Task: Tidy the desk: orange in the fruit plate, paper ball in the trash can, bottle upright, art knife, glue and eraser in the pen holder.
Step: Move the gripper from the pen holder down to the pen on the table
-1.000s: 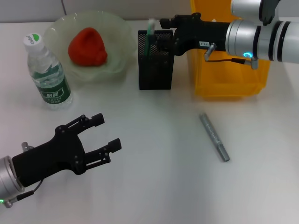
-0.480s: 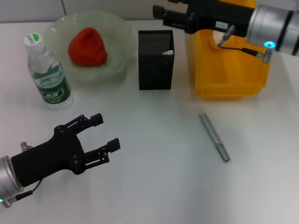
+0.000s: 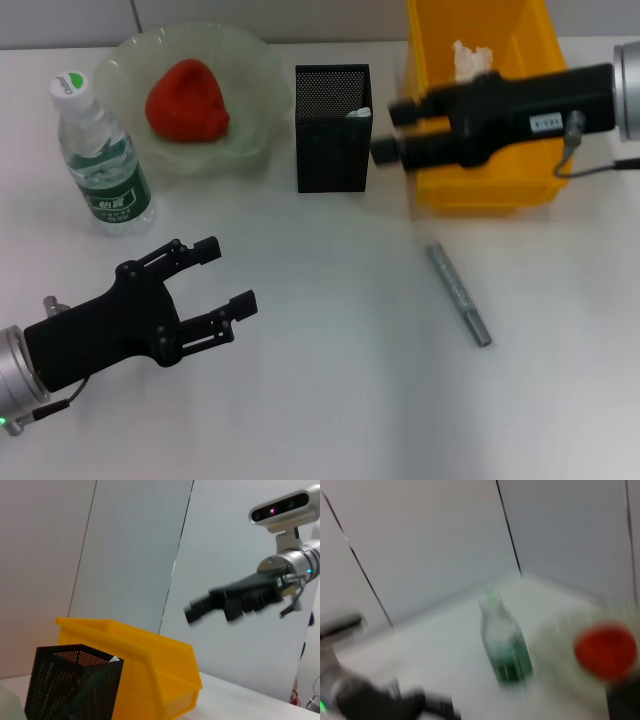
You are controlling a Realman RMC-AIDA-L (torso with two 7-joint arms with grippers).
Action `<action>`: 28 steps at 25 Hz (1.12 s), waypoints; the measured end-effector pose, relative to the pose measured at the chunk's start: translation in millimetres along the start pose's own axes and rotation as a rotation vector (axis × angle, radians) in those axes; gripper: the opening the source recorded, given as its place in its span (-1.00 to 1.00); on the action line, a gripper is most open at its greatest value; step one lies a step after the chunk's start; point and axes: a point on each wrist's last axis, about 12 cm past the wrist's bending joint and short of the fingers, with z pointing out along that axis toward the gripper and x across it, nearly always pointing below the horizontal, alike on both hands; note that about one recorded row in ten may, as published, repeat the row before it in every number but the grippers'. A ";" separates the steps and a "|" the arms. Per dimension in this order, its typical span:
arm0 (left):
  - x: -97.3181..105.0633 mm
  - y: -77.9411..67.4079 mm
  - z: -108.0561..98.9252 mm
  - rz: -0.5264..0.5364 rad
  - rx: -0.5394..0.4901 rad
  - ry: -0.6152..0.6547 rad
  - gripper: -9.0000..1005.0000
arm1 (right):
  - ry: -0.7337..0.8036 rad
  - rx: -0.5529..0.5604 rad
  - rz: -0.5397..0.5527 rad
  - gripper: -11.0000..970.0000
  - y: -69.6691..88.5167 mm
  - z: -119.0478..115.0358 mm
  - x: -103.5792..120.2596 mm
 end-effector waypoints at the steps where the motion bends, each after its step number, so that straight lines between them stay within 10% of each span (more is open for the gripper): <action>1: -0.1 0.5 -0.1 0.002 -0.002 0.002 0.68 | 0.113 0.030 0.038 0.34 2.1 -2.0 -5.0; 16: 2.7 1.2 0.3 0.006 -0.004 0.032 0.68 | 0.728 0.250 0.190 0.34 6.5 35.1 -35.6; 28: 2.9 1.0 2.1 -0.002 0.001 0.035 0.68 | 0.906 0.319 0.148 0.33 0.4 73.1 -23.6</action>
